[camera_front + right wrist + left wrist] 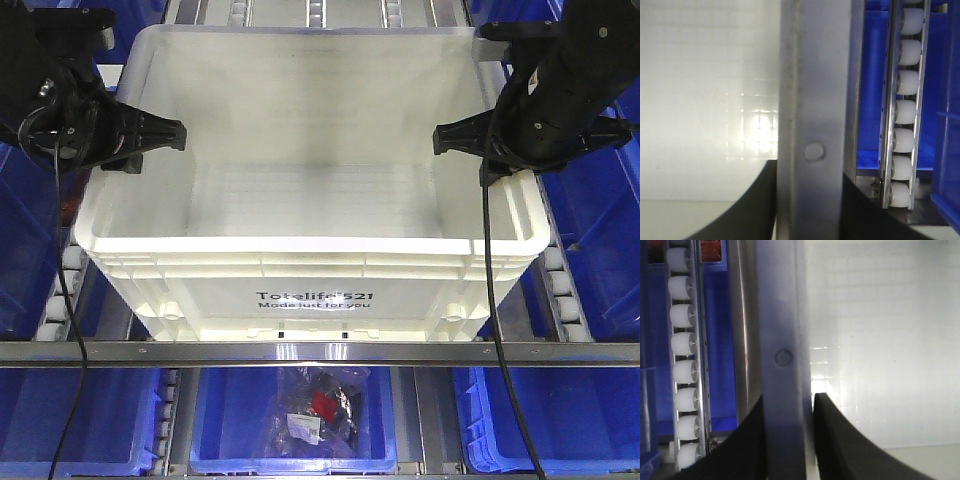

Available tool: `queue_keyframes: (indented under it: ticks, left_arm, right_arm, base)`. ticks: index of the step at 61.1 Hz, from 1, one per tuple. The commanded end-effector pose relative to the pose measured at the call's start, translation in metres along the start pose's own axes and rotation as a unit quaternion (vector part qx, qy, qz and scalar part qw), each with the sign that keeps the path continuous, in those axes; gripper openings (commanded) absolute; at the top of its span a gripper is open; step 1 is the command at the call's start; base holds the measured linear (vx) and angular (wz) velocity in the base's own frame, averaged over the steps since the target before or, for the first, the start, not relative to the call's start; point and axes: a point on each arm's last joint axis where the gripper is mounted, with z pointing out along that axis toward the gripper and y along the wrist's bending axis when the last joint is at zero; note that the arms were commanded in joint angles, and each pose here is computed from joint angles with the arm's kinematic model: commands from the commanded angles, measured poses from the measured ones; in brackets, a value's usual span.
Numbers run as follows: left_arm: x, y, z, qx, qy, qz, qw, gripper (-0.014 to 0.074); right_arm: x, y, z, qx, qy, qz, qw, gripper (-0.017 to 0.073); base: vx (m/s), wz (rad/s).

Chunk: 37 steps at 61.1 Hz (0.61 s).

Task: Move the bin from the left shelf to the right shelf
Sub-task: 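Lift the white tote with both grippers and pull it off the shelf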

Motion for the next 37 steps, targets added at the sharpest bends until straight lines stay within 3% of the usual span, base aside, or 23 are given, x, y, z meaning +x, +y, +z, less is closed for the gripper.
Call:
queue_keyframes:
  ticks: [1, 37]
  left_arm:
    - [-0.01, 0.0, -0.022, 0.011, -0.061, 0.009, 0.998, 0.0106]
    - [-0.001, 0.011, -0.084, 0.038, -0.142, -0.002, 0.989, 0.0061]
  right_arm:
    - [-0.005, -0.009, -0.035, 0.002, -0.07, -0.003, 0.998, 0.0]
    - [0.007, -0.017, -0.085, -0.022, -0.137, 0.009, 0.99, 0.0]
  base:
    - [0.0, 0.0]
    - [0.0, 0.0]
